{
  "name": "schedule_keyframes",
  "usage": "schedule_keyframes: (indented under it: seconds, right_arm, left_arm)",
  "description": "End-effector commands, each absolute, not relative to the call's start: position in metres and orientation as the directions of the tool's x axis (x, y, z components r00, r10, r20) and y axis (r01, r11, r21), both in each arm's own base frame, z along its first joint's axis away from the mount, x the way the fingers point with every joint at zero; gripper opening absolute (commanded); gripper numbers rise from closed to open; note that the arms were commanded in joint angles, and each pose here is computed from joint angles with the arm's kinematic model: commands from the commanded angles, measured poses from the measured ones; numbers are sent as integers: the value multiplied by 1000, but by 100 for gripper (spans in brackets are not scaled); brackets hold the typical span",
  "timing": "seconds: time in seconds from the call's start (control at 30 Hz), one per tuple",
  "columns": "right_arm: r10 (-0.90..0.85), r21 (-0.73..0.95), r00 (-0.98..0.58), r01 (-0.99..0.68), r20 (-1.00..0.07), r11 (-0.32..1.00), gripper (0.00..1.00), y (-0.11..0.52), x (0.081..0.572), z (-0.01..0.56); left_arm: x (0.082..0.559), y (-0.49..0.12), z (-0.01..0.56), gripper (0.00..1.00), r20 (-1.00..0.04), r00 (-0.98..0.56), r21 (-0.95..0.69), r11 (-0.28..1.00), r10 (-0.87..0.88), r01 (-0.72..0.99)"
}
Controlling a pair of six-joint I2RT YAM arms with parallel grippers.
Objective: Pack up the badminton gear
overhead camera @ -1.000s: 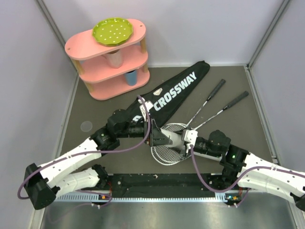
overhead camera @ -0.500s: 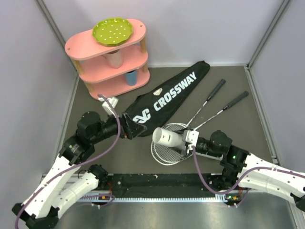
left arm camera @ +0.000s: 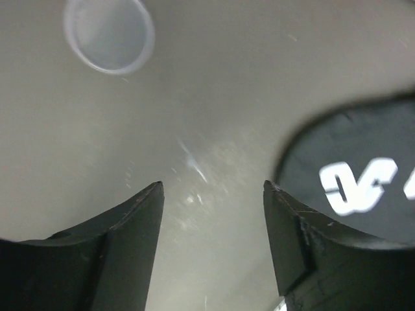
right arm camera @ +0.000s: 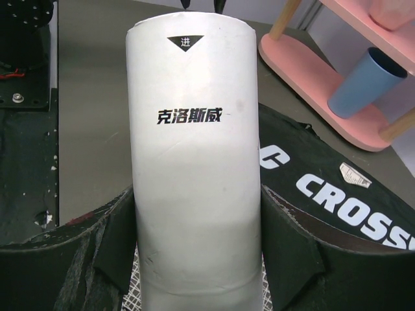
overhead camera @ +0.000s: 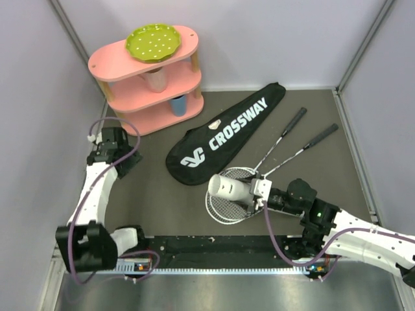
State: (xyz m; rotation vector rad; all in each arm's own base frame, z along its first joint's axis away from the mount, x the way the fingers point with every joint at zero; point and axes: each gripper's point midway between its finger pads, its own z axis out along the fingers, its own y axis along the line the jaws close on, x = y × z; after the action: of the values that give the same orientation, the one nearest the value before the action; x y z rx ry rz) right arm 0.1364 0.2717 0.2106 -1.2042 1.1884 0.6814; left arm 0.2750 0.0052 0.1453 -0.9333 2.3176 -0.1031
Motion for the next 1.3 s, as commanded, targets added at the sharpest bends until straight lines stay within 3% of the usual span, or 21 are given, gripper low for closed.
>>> schedule_keyframes:
  seconds: [0.0, 0.1, 0.13, 0.17, 0.33, 0.9, 1.03, 1.27]
  right_arm:
    - [-69, -361, 357, -890, -932, 280, 15, 274, 128, 243]
    - [-64, -369, 366, -885, -928, 285, 15, 271, 127, 243]
    - [-59, -375, 374, -881, -925, 289, 15, 269, 127, 246]
    - [-57, -375, 376, -880, -925, 291, 15, 268, 126, 247]
    - [-12, -385, 401, -872, -916, 300, 15, 262, 121, 258]
    - [11, -389, 408, -877, -913, 283, 15, 263, 116, 253]
    - [10, -388, 407, -877, -913, 284, 15, 263, 117, 253]
    - [5, -385, 404, -876, -915, 289, 15, 263, 118, 255]
  left_arm:
    - [302, 50, 127, 62, -531, -454, -282, 654, -716, -702]
    - [321, 70, 112, 46, -565, -482, -192, 675, -669, -712]
    - [316, 74, 94, 43, -521, -531, -118, 673, -668, -731]
    - [323, 87, 98, 43, -550, -520, -65, 654, -654, -754]
    - [327, 102, 72, 45, -498, -589, 75, 645, -637, -761]
    - [336, 114, 31, 46, -427, -567, 57, 605, -704, -794]
    - [334, 110, 21, 43, -399, -559, 30, 599, -727, -800]
    - [331, 99, 2, 29, -346, -560, -4, 598, -753, -802]
